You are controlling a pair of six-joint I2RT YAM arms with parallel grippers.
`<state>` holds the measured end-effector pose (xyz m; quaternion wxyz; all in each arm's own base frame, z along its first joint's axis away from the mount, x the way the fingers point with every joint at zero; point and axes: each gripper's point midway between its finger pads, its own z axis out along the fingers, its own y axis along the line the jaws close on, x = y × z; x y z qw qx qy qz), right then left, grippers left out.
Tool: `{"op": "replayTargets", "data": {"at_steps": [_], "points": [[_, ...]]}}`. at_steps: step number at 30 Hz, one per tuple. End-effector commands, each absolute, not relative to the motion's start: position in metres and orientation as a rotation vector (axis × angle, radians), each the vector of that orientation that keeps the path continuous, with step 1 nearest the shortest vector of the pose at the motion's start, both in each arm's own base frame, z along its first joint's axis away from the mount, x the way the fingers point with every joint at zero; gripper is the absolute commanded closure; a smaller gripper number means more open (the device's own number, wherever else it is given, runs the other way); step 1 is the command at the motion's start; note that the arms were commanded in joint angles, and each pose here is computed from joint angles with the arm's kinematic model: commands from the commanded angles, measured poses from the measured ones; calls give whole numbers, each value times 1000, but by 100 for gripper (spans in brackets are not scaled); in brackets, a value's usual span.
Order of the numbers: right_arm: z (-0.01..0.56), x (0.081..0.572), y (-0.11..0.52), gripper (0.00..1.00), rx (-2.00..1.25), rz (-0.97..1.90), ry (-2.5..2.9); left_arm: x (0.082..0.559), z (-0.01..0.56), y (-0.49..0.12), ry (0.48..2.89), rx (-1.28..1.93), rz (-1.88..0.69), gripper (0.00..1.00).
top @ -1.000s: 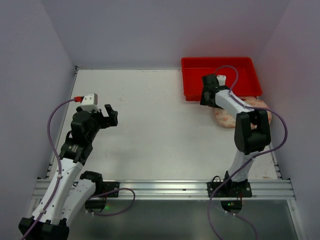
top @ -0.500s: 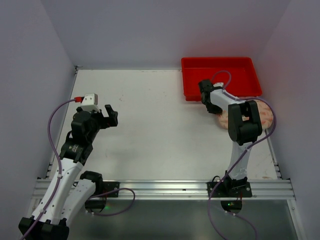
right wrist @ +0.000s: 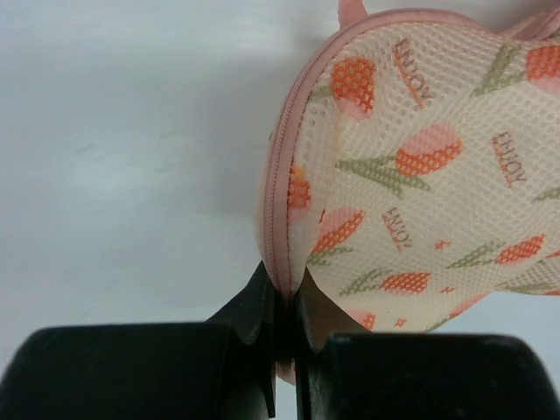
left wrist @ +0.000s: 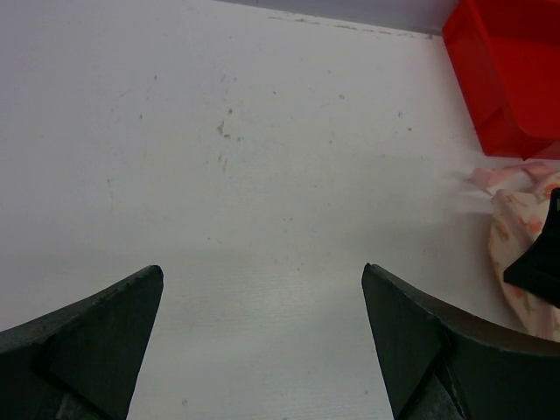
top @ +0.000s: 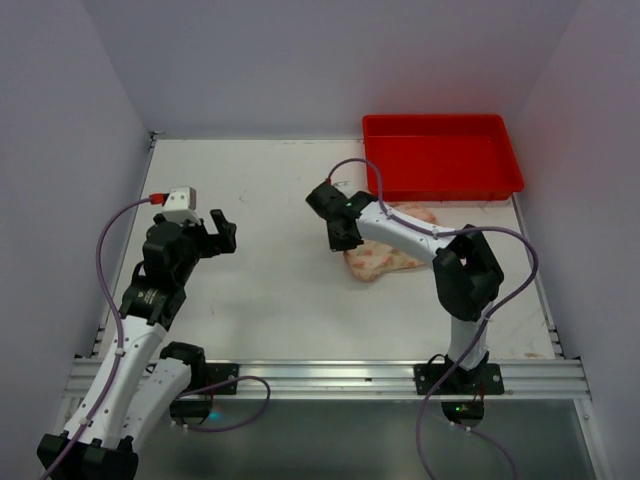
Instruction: Unzip the laundry bag and remove the bra
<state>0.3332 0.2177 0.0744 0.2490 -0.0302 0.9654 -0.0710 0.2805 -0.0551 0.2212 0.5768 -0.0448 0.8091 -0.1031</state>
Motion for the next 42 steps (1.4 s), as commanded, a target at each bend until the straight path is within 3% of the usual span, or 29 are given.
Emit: {"op": "replayTargets", "data": {"at_steps": [1,4,5,6,8,10,14,18,21,27,33,42], "points": [[107,304,320,96,-68,263,2683,284,227,-62,1874,-86,-276,0],[140,296,394,69,-186,549,2608,285,226,-67,1886,-111,-316,0],[154,292,414,45,-246,656,2583,285,225,-68,1893,-122,-327,0],[174,291,429,32,-287,745,2546,284,225,-72,1898,-140,-360,0],[190,293,431,17,-322,778,2504,282,224,-75,1908,-166,-396,0],[208,306,410,12,-288,741,2451,280,219,-88,1921,-171,-486,0],[206,334,338,11,-138,652,2442,283,195,-112,1994,-183,-626,0],[149,361,212,13,178,442,2499,286,168,-148,2094,-180,-732,0],[119,358,163,17,307,462,2515,292,147,-179,2163,-156,-736,0],[69,343,184,22,261,705,2612,321,102,-197,2244,-177,-642,0],[63,319,220,46,215,1016,2604,365,76,-191,2281,-118,-419,0],[71,285,270,50,84,1123,2593,403,90,-173,2241,-124,-328,0]]}}
